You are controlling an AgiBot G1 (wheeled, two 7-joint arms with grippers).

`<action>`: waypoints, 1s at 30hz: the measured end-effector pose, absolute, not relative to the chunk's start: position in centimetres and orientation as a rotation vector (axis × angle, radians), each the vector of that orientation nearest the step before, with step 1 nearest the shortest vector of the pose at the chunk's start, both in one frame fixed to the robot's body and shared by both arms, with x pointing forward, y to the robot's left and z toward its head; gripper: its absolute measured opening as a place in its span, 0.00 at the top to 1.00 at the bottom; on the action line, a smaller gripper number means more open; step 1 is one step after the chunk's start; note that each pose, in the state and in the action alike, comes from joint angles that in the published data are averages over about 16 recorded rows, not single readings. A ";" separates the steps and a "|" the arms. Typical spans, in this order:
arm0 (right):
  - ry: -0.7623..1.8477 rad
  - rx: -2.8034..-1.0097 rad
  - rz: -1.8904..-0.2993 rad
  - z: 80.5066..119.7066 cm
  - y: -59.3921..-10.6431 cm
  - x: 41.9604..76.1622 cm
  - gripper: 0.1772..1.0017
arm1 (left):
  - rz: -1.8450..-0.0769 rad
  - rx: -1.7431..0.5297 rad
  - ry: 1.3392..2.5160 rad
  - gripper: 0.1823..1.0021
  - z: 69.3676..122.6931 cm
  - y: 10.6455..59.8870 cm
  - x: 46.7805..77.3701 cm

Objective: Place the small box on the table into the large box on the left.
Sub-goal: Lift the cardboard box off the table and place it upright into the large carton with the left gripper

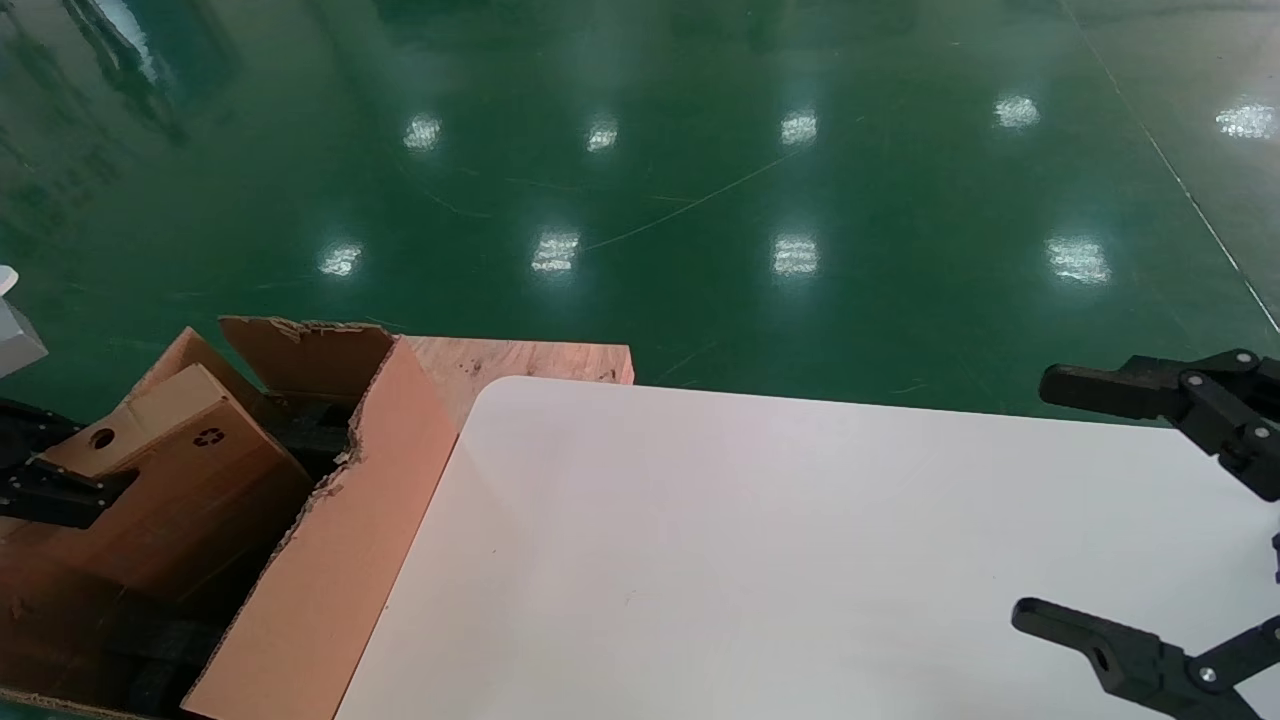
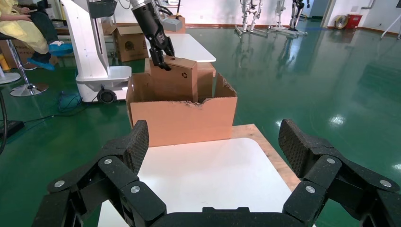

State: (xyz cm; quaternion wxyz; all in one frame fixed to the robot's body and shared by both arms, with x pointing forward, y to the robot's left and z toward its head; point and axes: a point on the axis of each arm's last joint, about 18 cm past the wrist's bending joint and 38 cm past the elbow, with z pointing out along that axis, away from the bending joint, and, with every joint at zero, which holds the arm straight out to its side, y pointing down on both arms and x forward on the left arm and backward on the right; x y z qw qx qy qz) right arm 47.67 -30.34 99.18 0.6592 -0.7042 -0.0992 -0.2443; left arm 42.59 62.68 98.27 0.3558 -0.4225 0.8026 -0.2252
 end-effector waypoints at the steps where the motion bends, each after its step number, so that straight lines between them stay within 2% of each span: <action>1: -0.225 -1.594 -0.553 99.2 -30.3 47.7 0.00 | -0.581 -1.096 2.071 0.77 98.2 62.8 42.5; 30: -0.225 -1.594 -0.553 99.2 -30.3 47.7 0.00 | -0.638 -1.256 1.965 0.77 96.8 64.7 40.9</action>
